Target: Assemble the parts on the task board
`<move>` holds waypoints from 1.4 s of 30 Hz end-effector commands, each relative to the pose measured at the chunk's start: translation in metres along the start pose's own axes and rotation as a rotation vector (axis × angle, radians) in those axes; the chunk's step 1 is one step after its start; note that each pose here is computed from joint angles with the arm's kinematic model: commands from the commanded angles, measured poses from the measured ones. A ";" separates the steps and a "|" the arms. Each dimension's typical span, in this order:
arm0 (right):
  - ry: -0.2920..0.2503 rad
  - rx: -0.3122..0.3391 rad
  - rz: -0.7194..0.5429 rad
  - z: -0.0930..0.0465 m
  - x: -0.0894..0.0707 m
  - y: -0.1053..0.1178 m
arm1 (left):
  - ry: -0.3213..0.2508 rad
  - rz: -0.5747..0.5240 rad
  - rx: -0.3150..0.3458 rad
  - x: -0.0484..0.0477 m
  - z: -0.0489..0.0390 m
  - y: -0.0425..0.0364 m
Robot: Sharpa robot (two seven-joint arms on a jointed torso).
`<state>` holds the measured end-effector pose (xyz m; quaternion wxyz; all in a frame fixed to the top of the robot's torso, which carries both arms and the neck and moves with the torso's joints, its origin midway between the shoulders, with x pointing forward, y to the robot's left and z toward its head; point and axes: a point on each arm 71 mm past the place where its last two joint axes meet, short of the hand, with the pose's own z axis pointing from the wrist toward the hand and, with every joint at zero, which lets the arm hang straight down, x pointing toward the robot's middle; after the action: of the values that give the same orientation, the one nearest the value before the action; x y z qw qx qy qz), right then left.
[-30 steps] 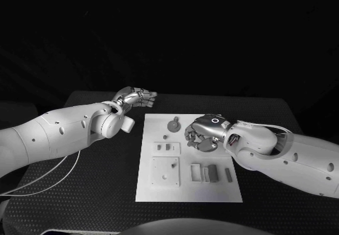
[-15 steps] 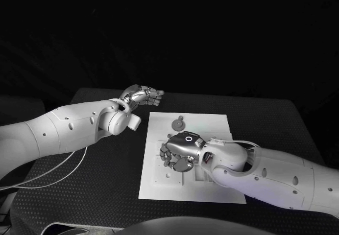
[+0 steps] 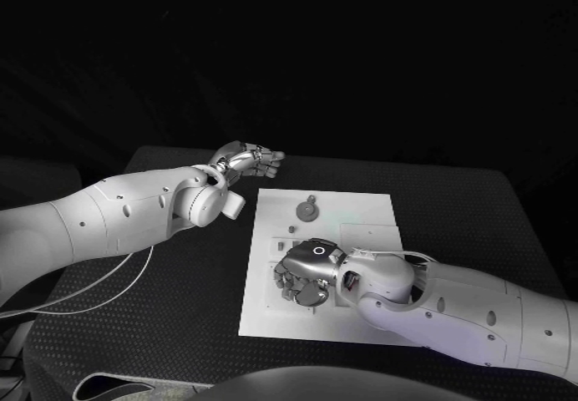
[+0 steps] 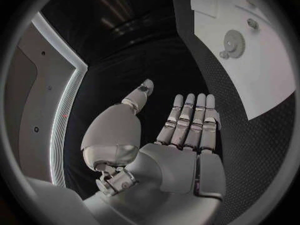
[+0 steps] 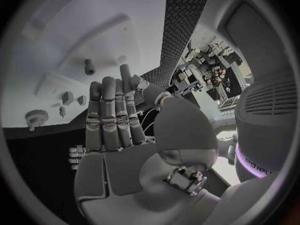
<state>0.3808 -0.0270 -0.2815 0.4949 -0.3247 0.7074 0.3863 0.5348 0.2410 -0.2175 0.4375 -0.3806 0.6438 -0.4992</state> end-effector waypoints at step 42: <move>0.056 -0.012 -0.021 0.001 0.011 -0.006 | 0.009 -0.006 0.005 0.0003 0.0013 -0.0010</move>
<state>0.3837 -0.0299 -0.2925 0.4883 -0.3506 0.7096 0.3675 0.5359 0.2424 -0.2180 0.4382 -0.3815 0.6441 -0.4975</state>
